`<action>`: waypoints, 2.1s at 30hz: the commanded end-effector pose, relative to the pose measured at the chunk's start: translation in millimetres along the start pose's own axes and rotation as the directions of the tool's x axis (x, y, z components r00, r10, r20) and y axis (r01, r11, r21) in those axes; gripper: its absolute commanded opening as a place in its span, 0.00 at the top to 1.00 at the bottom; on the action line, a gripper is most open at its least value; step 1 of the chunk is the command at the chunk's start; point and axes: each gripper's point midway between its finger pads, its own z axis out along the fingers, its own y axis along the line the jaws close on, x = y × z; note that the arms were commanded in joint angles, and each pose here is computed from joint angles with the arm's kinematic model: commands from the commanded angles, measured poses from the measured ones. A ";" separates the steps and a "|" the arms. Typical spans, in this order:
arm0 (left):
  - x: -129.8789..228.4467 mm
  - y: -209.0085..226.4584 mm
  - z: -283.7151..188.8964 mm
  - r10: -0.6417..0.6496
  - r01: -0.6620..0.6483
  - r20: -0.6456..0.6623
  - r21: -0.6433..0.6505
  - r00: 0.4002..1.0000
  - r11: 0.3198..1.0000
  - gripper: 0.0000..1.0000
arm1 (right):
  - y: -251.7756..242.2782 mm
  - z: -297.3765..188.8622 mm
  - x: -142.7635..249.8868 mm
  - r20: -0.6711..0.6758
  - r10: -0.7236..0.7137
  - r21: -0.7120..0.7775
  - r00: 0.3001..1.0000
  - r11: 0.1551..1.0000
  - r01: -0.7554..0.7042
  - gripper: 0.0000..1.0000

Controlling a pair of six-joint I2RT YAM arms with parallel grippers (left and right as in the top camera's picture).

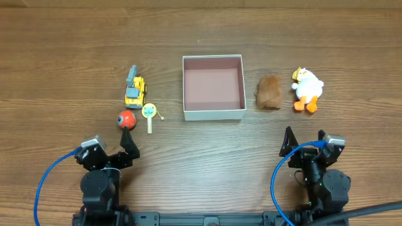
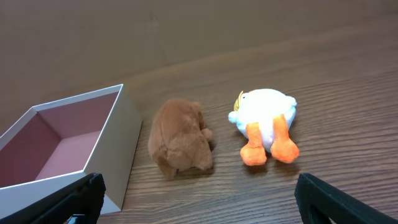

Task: Pack container
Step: 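Raise both grippers from the rest pose toward the toys, then grasp the brown plush bear and white duck together with the right gripper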

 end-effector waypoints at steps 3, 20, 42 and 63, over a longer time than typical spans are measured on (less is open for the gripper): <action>1.9 0.5 0.9 0.026 -0.026 0.002 0.002 1.000 1.000 0.00 | -1.2 0.0 -0.7 0.008 -0.004 0.006 1.000 1.000 0.004 0.00; 1.9 0.5 0.9 0.026 -0.026 0.002 0.002 1.000 1.000 0.00 | -1.3 0.0 -0.6 0.008 -0.004 0.006 1.000 1.000 0.003 0.00; -38.1 -49.3 -18.3 -0.104 0.090 0.043 0.252 0.994 0.964 0.00 | 81.2 -26.6 -6.0 -0.131 0.145 -0.436 0.981 0.880 -0.189 0.00; -82.2 -60.4 115.3 0.036 -0.104 -0.572 -0.086 0.819 0.991 0.00 | 66.7 139.2 -54.0 -0.819 0.020 -0.034 0.574 0.996 -0.083 0.00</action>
